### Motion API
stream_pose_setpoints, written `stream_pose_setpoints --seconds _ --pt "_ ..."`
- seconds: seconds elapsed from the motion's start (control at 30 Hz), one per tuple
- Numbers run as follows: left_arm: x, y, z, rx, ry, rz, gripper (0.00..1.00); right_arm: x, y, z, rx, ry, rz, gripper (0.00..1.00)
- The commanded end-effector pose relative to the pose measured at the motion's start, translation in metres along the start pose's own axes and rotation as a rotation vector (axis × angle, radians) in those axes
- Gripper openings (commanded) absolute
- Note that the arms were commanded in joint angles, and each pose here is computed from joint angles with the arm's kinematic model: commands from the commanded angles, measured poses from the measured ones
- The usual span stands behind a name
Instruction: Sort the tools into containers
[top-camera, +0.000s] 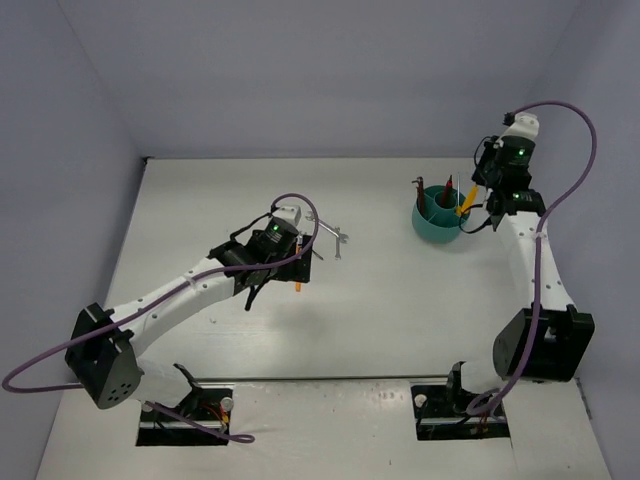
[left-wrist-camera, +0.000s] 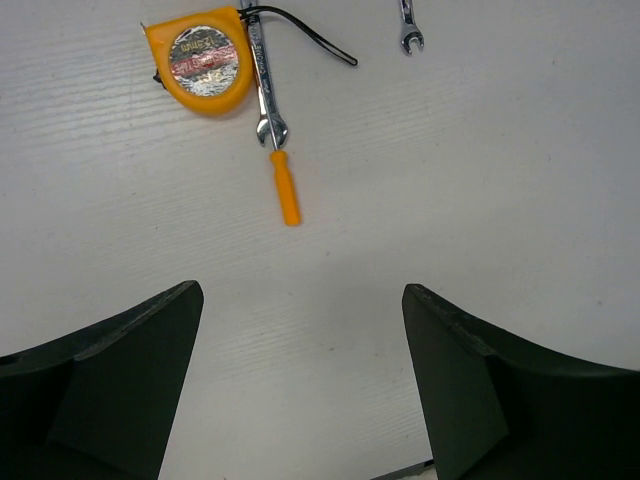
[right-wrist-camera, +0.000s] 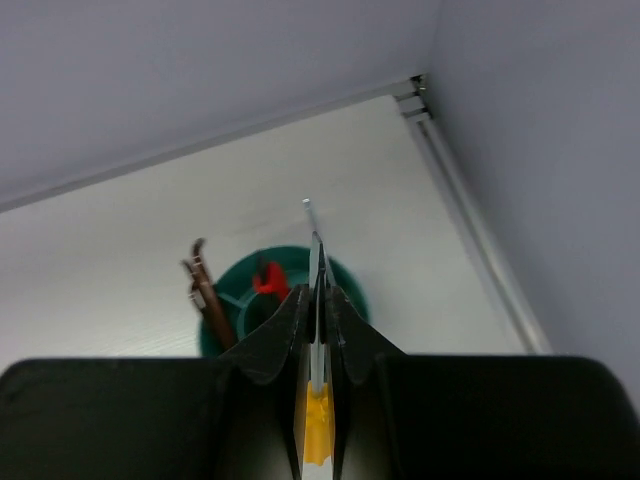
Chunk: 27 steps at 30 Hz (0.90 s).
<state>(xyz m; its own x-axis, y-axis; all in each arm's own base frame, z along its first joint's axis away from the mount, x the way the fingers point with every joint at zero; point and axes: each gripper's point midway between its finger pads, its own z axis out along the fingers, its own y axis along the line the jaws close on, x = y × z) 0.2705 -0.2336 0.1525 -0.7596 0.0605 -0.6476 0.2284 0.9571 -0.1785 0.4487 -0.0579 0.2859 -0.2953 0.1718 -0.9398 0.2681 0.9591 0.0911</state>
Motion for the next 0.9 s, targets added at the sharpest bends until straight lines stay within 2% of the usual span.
stream_pose_setpoints --seconds 0.0,0.33,0.7,0.87 --pt "-0.008 0.007 -0.017 0.005 -0.044 -0.040 0.78 -0.037 -0.012 0.037 -0.040 -0.087 -0.116 0.00" --pt "-0.003 0.007 -0.015 0.014 -0.025 -0.034 0.78 -0.022 0.000 0.107 -0.180 -0.052 -0.217 0.00" --pt "0.000 0.006 -0.009 0.013 -0.007 -0.027 0.78 0.015 0.009 0.147 -0.252 -0.005 -0.235 0.00" --pt "-0.001 0.006 -0.006 0.009 -0.004 -0.024 0.78 0.036 0.009 0.149 -0.254 0.037 -0.203 0.00"
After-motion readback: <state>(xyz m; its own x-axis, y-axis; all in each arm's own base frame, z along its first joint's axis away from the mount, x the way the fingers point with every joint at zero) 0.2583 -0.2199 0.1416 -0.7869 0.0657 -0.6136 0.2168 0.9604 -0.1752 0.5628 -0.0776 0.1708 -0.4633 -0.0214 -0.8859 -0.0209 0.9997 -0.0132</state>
